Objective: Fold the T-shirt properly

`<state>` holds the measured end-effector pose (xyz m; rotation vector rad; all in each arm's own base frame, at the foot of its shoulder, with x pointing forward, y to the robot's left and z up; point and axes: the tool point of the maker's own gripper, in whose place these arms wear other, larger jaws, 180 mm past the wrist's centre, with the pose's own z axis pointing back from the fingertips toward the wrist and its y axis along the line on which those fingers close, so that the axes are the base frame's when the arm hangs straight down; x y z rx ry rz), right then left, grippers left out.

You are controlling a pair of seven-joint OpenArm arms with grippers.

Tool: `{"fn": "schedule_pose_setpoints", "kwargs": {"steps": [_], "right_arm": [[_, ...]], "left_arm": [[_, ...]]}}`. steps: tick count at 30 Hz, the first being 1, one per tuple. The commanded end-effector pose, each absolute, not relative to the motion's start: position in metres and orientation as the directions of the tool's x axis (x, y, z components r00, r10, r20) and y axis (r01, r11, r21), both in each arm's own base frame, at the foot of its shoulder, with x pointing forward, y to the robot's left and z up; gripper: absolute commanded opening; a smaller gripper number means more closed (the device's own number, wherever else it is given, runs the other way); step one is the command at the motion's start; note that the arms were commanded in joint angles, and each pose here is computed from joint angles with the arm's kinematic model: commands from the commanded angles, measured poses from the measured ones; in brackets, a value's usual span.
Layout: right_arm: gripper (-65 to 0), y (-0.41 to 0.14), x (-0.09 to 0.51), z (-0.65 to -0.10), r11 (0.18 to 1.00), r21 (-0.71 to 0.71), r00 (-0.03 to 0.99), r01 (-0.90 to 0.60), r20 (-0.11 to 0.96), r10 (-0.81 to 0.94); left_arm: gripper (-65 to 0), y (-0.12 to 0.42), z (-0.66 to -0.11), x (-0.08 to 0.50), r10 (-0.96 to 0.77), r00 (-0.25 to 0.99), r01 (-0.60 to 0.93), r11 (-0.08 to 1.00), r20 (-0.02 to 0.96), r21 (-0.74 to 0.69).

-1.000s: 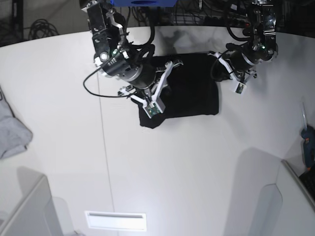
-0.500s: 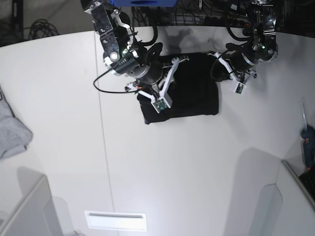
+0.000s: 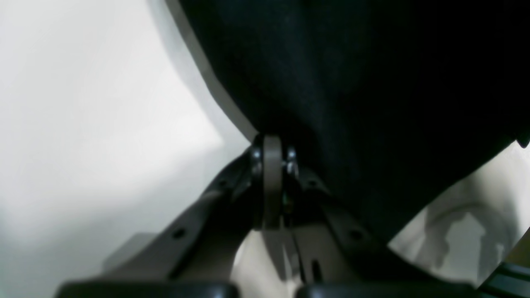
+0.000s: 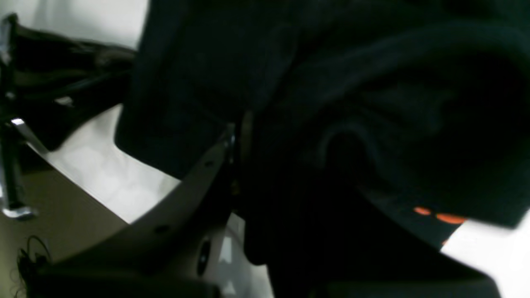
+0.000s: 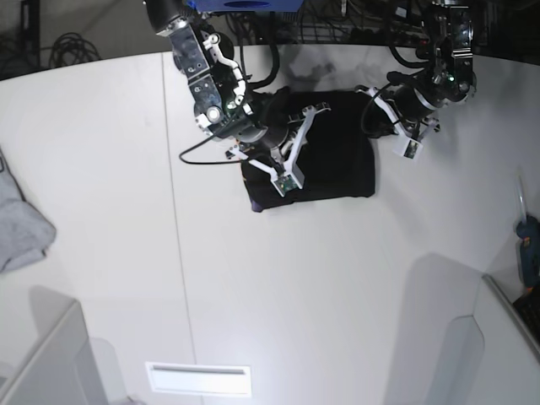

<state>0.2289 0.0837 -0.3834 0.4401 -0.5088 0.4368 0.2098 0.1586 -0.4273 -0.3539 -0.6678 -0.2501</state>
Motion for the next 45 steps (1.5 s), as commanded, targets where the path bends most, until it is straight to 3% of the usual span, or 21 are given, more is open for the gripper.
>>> {"fn": "schedule_pose_setpoints", "kwargs": {"steps": [1,3,7,10,21,29,36,42,45], "right_arm": [[-65.0,0.092,0.236,-0.371,0.808,0.304,0.768,-0.505,0.585,0.261],[-65.0,0.092,0.235,-0.371,0.807,0.307,0.769,-0.505,0.584,0.259],[-41.4,0.092,0.235,-0.37,0.807,0.306,0.768,-0.505,0.586,0.258],[-30.2,0.092,0.236,-0.369,0.807,0.306,0.765,-0.506,0.591,0.255],[-29.6,0.123,0.235,-0.347,0.739,0.274,0.685,-0.615,0.65,0.329],[-29.6,0.127,0.252,-0.364,0.767,0.269,0.721,-0.583,0.607,0.335],[-29.6,0.173,0.244,-0.362,0.695,0.366,0.727,-0.619,0.6,0.333],[-29.6,0.21,0.227,-0.333,0.571,0.367,0.634,-0.734,0.673,0.383],[-29.6,0.206,0.23,-0.308,0.55,0.345,0.586,-0.761,0.729,0.353]], "left_arm": [[-65.0,0.16,-0.425,0.21,-0.125,0.756,0.346,0.91,0.642,-0.229],[-65.0,0.161,-0.425,0.21,-0.125,0.756,0.344,0.911,0.643,-0.228],[-65.0,0.166,-0.426,0.205,-0.126,0.762,0.337,0.915,0.636,-0.223],[-65.0,0.173,-0.424,0.204,-0.143,0.762,0.345,0.915,0.631,-0.209],[-65.0,0.195,-0.426,0.194,-0.145,0.779,0.314,0.933,0.61,-0.179],[-65.0,0.195,-0.425,0.179,-0.172,0.785,0.331,0.929,0.595,-0.168],[-65.0,0.22,-0.417,0.173,-0.187,0.786,0.315,0.941,0.589,-0.121],[-65.0,0.268,-0.403,0.173,-0.136,0.785,0.206,0.977,0.604,-0.048],[-65.0,0.284,-0.397,0.173,-0.124,0.781,0.174,0.984,0.612,-0.023]]}}
